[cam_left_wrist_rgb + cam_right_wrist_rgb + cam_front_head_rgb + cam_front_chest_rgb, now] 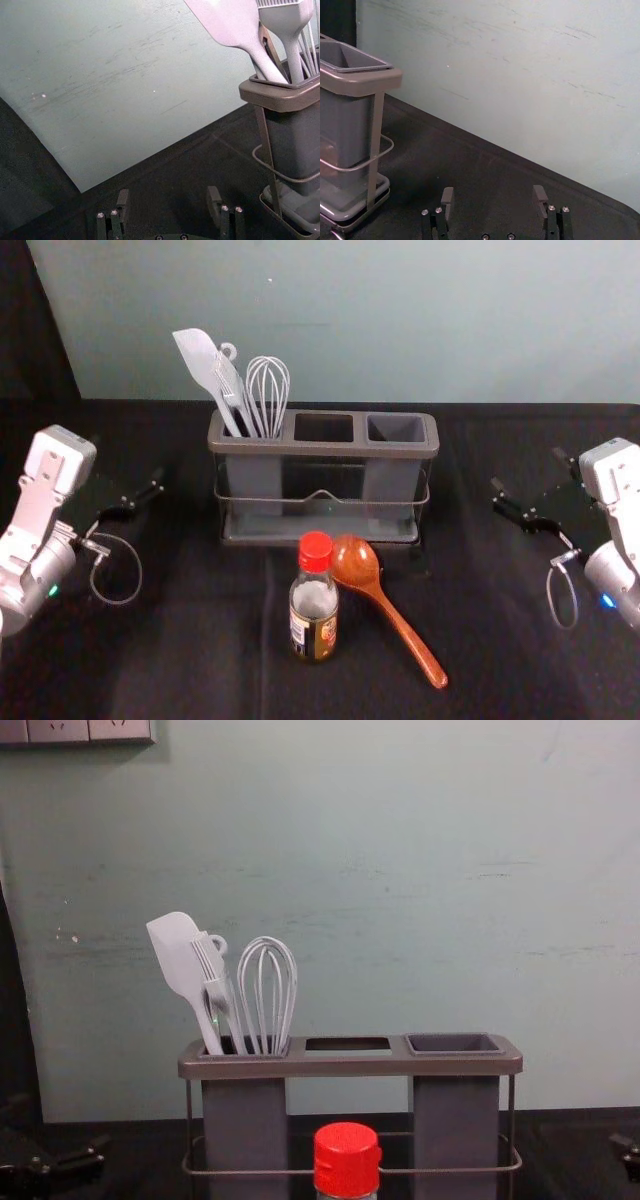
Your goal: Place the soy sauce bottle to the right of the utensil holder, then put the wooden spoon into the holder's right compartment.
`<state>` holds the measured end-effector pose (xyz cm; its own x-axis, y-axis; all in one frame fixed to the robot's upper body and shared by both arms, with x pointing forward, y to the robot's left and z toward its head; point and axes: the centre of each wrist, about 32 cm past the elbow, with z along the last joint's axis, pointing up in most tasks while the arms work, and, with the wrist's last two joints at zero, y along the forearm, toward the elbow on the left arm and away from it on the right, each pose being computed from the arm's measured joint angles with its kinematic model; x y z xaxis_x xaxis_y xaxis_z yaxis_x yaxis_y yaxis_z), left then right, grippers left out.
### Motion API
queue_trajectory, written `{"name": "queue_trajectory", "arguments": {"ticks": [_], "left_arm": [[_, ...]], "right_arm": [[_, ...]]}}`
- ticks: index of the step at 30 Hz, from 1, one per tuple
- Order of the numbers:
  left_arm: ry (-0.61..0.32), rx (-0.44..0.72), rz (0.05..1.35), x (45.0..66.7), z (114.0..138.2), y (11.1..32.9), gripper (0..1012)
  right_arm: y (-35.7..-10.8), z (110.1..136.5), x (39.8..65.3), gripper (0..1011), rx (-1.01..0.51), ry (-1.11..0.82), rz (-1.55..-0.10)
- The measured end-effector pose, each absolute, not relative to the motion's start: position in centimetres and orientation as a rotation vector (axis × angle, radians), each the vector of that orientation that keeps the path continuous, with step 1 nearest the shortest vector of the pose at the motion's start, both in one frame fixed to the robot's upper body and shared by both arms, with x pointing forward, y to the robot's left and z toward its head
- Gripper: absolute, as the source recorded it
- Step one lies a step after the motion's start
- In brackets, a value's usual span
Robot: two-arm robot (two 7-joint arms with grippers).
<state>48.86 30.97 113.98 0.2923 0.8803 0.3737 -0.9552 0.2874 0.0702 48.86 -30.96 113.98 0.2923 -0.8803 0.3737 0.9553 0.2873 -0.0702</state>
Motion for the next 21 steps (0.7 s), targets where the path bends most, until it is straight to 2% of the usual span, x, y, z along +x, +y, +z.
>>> {"name": "queue_trajectory", "arguments": {"ticks": [7,12,21], "left_arm": [[-0.285,0.304,1.248,48.9,114.0,31.0,1000],[-0.285,0.304,1.248,48.9,114.0,31.0,1000],[-0.285,0.304,1.248,48.9,114.0,31.0,1000]], "right_arm": [[-30.8,114.1,48.7,1002,-0.303,-0.294,-1.248],[-30.5,114.6,47.6,1002,-0.303,-0.321,-1.251],[-29.8,114.2,43.4,1002,-0.290,-0.316,-1.221]]}}
